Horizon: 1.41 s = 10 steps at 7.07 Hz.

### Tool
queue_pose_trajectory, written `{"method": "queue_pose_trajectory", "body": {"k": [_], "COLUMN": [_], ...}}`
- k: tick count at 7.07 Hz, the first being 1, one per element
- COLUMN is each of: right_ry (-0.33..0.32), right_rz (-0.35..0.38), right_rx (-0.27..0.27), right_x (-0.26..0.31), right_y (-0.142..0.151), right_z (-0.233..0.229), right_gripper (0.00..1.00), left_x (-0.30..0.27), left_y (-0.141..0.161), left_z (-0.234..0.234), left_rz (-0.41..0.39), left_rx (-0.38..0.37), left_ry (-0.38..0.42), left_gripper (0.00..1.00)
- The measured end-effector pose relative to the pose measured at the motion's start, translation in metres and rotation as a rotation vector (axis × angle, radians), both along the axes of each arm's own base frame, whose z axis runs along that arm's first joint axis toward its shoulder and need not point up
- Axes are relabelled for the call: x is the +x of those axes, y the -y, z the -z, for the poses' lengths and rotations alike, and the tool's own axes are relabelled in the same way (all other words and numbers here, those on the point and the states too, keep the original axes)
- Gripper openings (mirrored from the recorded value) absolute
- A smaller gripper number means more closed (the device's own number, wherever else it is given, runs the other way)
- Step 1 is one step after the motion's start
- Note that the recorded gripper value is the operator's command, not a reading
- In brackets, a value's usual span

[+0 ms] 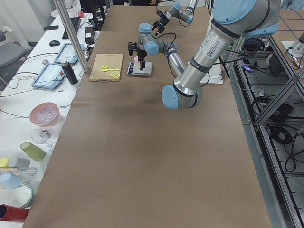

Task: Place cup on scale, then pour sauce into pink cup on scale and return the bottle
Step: 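Release the cup and lift the left gripper while the right gripper reaches the bottle, then grasp the glass sauce bottle with the right gripper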

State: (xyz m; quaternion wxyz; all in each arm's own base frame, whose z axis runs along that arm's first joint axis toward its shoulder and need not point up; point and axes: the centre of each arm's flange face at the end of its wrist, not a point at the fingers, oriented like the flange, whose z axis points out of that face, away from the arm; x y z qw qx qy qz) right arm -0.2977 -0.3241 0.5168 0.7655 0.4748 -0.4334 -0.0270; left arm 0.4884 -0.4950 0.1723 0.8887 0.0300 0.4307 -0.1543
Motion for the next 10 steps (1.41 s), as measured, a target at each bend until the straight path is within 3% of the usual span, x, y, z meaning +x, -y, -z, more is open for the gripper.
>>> {"method": "queue_pose_trajectory", "body": {"k": [3, 10], "right_ry": [-0.011, -0.022], "right_rz": [-0.037, -0.04], "right_rx": [0.055, 0.086], "right_x": [-0.019, -0.038], "right_y": [0.013, 0.023], "right_z": [0.0, -0.002], "right_gripper": [0.94, 0.9], "left_x": [-0.002, -0.002], "left_y": [0.003, 0.004], "left_z": [-0.002, -0.012], "left_rz": [0.004, 0.004], "left_rx": [0.002, -0.007], "left_ry": [0.004, 0.016], "left_gripper": [0.99, 0.99]}}
